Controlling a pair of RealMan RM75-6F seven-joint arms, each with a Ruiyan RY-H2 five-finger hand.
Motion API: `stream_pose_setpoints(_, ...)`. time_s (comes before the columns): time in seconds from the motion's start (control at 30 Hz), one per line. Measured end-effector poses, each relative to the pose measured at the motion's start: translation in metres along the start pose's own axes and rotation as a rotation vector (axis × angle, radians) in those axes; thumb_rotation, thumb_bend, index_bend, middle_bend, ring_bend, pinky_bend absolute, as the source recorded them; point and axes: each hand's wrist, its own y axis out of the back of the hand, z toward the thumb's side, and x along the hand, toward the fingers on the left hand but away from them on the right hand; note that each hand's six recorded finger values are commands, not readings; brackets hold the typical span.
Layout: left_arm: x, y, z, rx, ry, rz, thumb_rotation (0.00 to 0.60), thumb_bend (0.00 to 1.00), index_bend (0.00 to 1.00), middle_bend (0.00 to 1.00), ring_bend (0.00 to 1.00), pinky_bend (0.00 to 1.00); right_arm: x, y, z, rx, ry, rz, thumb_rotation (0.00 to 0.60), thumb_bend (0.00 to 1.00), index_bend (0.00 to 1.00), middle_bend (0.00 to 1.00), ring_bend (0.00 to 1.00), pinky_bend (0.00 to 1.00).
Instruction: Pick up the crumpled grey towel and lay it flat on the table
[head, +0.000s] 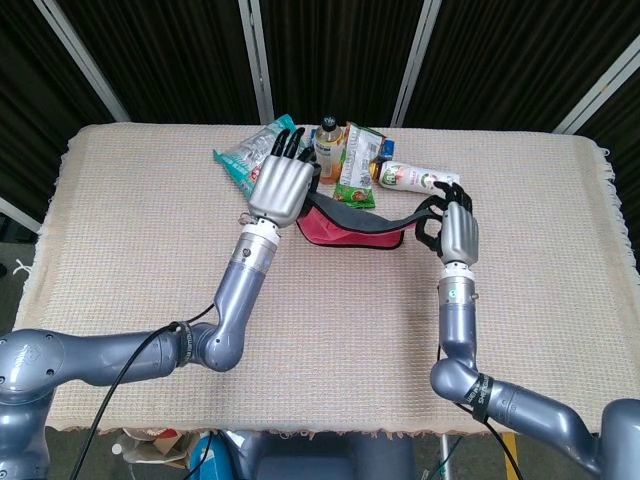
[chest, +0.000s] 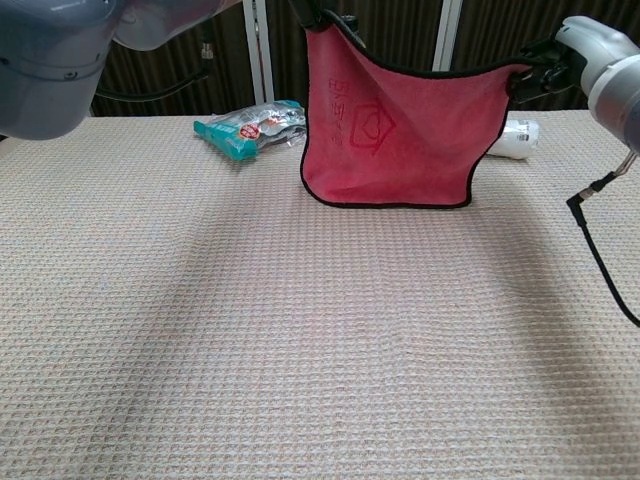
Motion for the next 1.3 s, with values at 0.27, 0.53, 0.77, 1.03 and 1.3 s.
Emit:
stream_pose_setpoints(0.27, 0.003, -0.004, -0.006, -0.015, 0.009, 0.010, 0.600, 0.62, 0.71, 0.28, 0.04, 0.02, -0.011, 0.000, 0.020, 0.019, 0.039, -0.015, 0.600, 0.61, 0.58, 0.19, 0.00, 0.04)
stream_pose_setpoints(0.53, 0.008, -0.002, -0.009, -0.035, 0.031, 0.033, 0.600, 0.62, 0.71, 0.28, 0.04, 0.02, -0.027, 0.008, 0.049, 0.029, 0.077, -0.044, 0.600, 0.61, 0.58, 0.19, 0.00, 0.04)
stream_pose_setpoints(0.77, 0.013, 0.003, -0.012, -0.044, 0.040, 0.059, 0.600, 0.62, 0.71, 0.28, 0.04, 0.02, -0.037, 0.016, 0.059, 0.036, 0.079, -0.066, 0.600, 0.61, 0.58, 0.19, 0.00, 0.04)
stream_pose_setpoints(1.03, 0.021, 0.013, -0.016, -0.055, 0.049, 0.118, 0.600, 0.62, 0.70, 0.28, 0.04, 0.02, -0.042, 0.022, 0.067, 0.038, 0.096, -0.083, 0.600, 0.61, 0.58, 0.19, 0.00, 0.04)
stream_pose_setpoints(1.3, 0.015, 0.003, -0.022, -0.079, 0.049, 0.124, 0.600, 0.62, 0.70, 0.28, 0.04, 0.02, -0.035, 0.022, 0.060, 0.039, 0.089, -0.077, 0.600, 0.61, 0.58, 0.19, 0.00, 0.04)
